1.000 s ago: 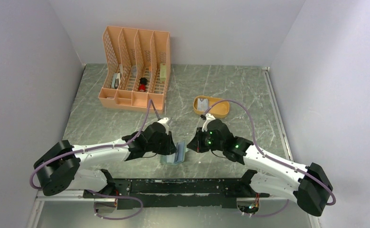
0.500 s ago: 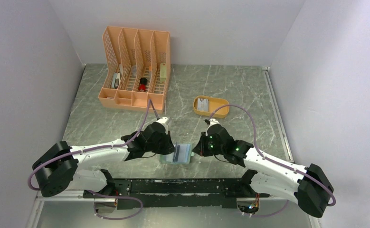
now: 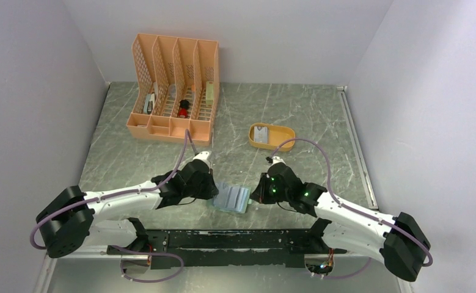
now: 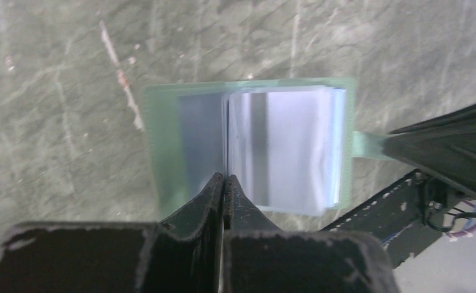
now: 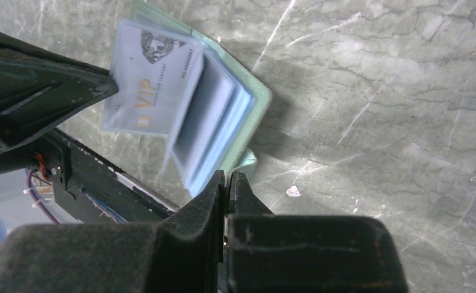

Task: Put the credit cards into the card holder
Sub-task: Open the card holder at the center of the board, then turn over the card slot in the card holder.

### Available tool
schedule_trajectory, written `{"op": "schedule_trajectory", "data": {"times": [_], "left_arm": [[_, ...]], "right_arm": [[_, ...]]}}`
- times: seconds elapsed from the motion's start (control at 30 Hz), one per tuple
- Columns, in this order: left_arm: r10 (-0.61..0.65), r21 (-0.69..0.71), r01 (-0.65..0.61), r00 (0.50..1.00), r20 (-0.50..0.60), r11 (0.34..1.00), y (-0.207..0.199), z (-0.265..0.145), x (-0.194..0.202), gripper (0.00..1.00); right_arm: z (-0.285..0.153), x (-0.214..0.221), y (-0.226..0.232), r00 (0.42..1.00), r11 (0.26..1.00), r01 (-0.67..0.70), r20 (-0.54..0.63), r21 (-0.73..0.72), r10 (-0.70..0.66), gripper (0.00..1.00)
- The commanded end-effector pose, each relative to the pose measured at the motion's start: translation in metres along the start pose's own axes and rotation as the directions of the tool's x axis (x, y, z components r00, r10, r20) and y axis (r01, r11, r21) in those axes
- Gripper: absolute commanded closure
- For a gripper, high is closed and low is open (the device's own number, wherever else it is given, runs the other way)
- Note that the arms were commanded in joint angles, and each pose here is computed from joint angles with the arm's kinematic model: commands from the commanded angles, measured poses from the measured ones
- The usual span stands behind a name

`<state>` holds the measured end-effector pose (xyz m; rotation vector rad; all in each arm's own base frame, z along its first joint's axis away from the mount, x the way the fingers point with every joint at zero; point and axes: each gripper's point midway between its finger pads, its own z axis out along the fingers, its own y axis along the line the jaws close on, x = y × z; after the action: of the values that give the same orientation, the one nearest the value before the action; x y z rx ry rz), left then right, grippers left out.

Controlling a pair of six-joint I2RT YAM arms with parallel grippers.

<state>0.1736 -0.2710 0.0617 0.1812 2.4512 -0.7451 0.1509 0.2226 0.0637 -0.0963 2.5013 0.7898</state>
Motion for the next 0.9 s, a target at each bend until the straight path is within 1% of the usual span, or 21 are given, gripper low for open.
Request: {"op": "schedule_trajectory", "data": {"times": [0.0, 0.17, 0.23, 0.27, 0.33, 0.37, 0.4, 0.43, 0.47, 0.5, 0.57, 0.67, 0.73, 0.87], "left_arm": [[0.004, -0.128, -0.007, 1.000, -0.024, 0.992, 0.033, -0.006, 0.015, 0.95], [0.020, -0.150, -0.019, 1.000, 0.004, 0.989, 0.031, -0.011, 0.002, 0.95], [0.027, -0.139, -0.022, 0.999, 0.030, 0.990, 0.026, -0.015, -0.006, 0.93], [0.031, -0.131, -0.025, 0.999, 0.042, 0.991, 0.022, -0.017, -0.011, 0.91], [0.040, -0.118, -0.032, 0.997, 0.066, 0.993, 0.016, -0.022, -0.021, 0.81], [0.045, -0.107, -0.036, 0.996, 0.077, 0.994, 0.011, -0.025, -0.026, 0.73], [0.048, -0.097, -0.040, 0.995, 0.086, 0.994, 0.007, -0.028, -0.030, 0.62], [0.050, -0.085, -0.042, 0.994, 0.100, 0.995, 0.003, -0.031, -0.036, 0.56], [0.051, -0.073, -0.043, 0.993, 0.110, 0.996, -0.002, -0.034, -0.040, 0.48], [0.051, -0.055, -0.045, 0.991, 0.121, 0.997, -0.007, -0.037, -0.045, 0.44], [0.053, -0.001, -0.054, 0.989, 0.141, 0.999, -0.020, -0.042, -0.052, 0.40], [0.059, 0.113, -0.075, 0.989, 0.138, 0.991, -0.044, -0.043, -0.054, 0.36], [0.072, 0.165, -0.091, 0.991, 0.114, 0.982, -0.055, -0.037, -0.050, 0.34], [0.086, 0.213, -0.093, 0.995, 0.040, 0.973, -0.062, -0.019, -0.034, 0.32]], "right_arm": [[-0.010, -0.022, 0.024, 0.997, 0.996, 0.036, 0.064, -0.077, -0.032, 1.00], [-0.011, -0.028, 0.030, 0.996, 0.995, 0.068, 0.062, -0.075, -0.063, 1.00], [-0.012, -0.030, 0.034, 0.996, 0.993, 0.073, 0.064, -0.091, -0.068, 1.00], [-0.013, -0.031, 0.036, 0.995, 0.992, 0.077, 0.068, -0.102, -0.070, 1.00], [-0.015, -0.034, 0.041, 0.994, 0.990, 0.086, 0.074, -0.116, -0.077, 1.00], [-0.016, -0.035, 0.042, 0.993, 0.988, 0.093, 0.077, -0.120, -0.084, 1.00], [-0.017, -0.036, 0.044, 0.993, 0.988, 0.098, 0.078, -0.122, -0.089, 1.00], [-0.017, -0.038, 0.045, 0.992, 0.987, 0.104, 0.079, -0.122, -0.094, 1.00], [-0.018, -0.039, 0.046, 0.992, 0.986, 0.109, 0.081, -0.124, -0.100, 1.00], [-0.018, -0.040, 0.047, 0.991, 0.986, 0.114, 0.080, -0.124, -0.104, 1.00], [-0.017, -0.040, 0.048, 0.991, 0.985, 0.118, 0.077, -0.126, -0.109, 1.00], [-0.016, -0.039, 0.049, 0.991, 0.984, 0.121, 0.075, -0.130, -0.112, 1.00], [-0.015, -0.039, 0.049, 0.991, 0.984, 0.123, 0.076, -0.131, -0.114, 1.00], [-0.015, -0.039, 0.050, 0.990, 0.982, 0.127, 0.075, -0.139, -0.117, 1.00]]}}
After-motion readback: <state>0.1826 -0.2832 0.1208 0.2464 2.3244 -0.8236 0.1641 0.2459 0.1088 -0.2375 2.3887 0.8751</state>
